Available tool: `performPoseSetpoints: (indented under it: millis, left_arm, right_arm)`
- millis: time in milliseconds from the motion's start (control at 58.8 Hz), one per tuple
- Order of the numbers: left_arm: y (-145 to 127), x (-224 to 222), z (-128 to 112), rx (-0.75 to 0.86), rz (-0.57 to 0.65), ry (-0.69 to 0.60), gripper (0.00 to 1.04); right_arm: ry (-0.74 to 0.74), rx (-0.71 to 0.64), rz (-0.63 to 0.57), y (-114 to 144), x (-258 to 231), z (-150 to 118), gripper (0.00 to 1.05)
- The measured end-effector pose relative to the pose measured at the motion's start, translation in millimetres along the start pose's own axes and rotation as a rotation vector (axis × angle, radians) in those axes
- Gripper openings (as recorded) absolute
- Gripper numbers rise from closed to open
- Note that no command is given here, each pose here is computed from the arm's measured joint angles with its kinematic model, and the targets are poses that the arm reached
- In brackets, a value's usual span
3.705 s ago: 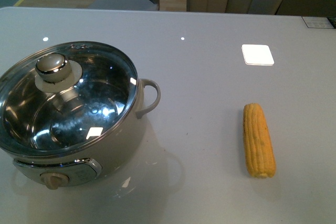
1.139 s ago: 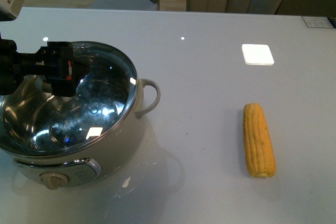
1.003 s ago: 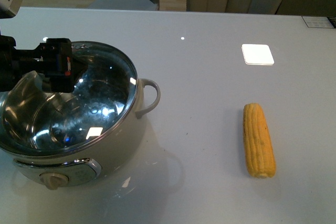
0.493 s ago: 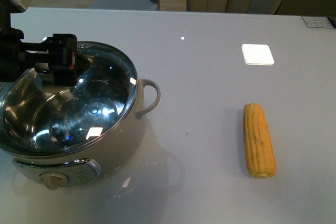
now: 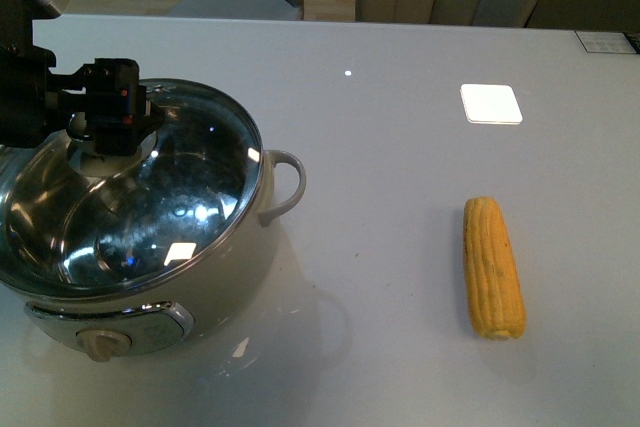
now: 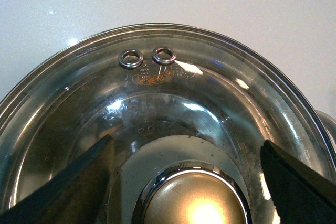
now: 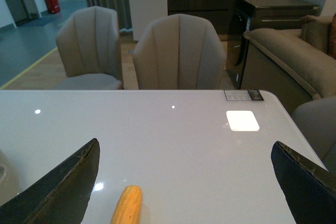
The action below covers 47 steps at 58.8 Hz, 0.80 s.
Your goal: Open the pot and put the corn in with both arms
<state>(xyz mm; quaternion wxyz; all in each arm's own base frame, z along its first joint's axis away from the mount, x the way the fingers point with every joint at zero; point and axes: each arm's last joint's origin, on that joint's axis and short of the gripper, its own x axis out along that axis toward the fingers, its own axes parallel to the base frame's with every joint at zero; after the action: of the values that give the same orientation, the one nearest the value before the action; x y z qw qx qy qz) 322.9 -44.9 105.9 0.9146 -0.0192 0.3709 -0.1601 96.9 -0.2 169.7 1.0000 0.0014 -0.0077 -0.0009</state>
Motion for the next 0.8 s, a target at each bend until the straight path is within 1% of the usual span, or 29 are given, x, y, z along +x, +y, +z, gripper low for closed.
performPoseSetpoints:
  millis: [136,187,799]
  left_arm:
    - [0.1,0.1,0.4,-0.001,-0.001,0.001,0.51]
    - [0.0,0.1,1.0,0.002,0.0,0.0,0.45]
    - [-1.3,-2.1,3.4,0.013,0.012,0.001,0.44]
  right_arm:
    - [0.0,0.0,0.0,0.0,0.0,0.0,0.96]
    - [0.0,0.0,0.0,0.0,0.0,0.0,0.96]
    - [0.0,0.0,0.0,0.0,0.0,0.0,0.96]
